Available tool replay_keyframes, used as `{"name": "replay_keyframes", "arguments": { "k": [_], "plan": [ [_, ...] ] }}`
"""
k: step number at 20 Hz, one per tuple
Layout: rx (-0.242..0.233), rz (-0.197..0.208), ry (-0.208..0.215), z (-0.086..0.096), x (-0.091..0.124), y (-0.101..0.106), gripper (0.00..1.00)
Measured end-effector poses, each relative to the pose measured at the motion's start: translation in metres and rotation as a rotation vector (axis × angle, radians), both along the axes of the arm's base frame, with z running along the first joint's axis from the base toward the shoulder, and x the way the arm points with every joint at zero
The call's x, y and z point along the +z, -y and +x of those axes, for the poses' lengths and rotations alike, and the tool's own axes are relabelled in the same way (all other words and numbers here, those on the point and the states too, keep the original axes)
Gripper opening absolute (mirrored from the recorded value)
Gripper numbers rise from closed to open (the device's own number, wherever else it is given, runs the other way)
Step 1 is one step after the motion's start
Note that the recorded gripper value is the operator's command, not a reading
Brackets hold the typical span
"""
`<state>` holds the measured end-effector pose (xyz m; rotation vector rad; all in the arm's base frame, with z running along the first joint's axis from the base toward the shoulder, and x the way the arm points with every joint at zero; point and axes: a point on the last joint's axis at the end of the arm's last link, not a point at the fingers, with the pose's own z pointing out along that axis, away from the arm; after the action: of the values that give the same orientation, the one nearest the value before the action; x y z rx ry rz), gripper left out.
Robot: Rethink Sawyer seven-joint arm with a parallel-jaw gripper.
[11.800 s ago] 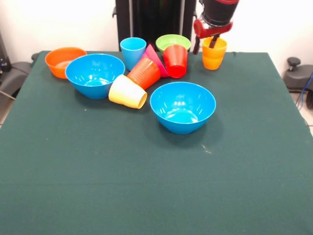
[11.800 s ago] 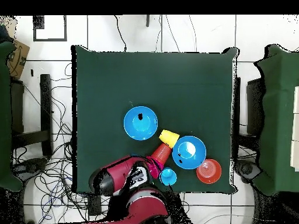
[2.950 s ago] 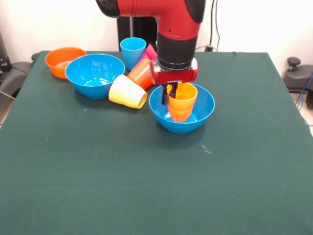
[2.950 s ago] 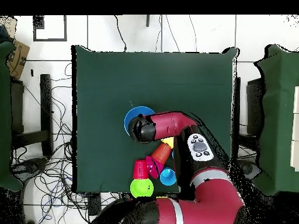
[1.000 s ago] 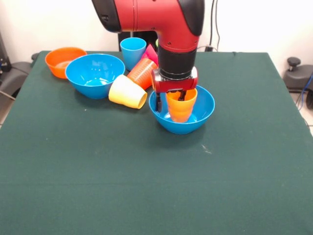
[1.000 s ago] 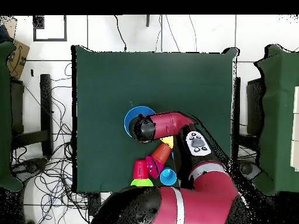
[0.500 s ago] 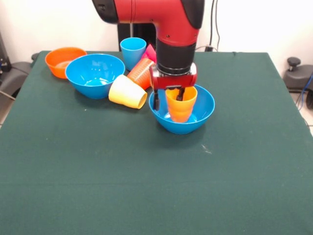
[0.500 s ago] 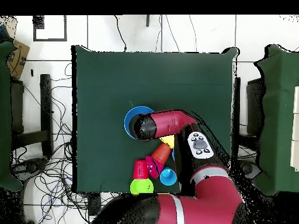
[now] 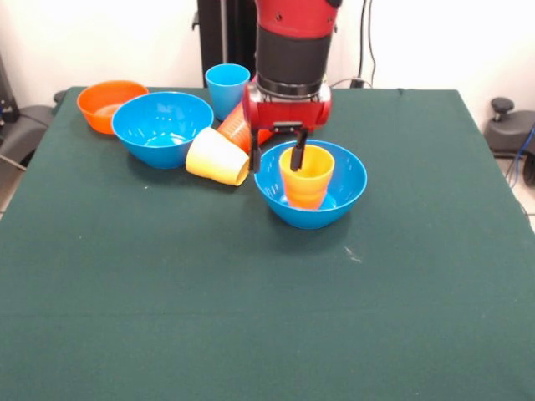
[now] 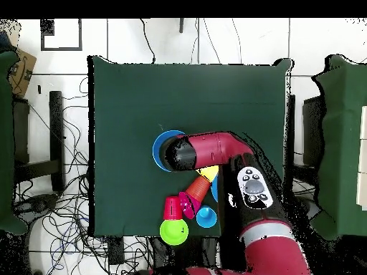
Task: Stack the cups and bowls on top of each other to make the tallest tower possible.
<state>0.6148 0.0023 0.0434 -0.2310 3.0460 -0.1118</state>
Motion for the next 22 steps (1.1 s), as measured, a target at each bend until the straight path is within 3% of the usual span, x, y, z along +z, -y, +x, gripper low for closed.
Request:
{"name": "replay_keyframes", "arguments": {
  "k": [11,17,22],
  "plan": [
    [-0.025,-0.008,0.005,-0.002,0.031,0.009,1.00],
    [-0.047,-0.012,-0.044,-0.013,0.048,0.019,1.00],
    [-0.085,-0.009,-0.090,-0.024,0.060,0.040,1.00]
  ]
}}
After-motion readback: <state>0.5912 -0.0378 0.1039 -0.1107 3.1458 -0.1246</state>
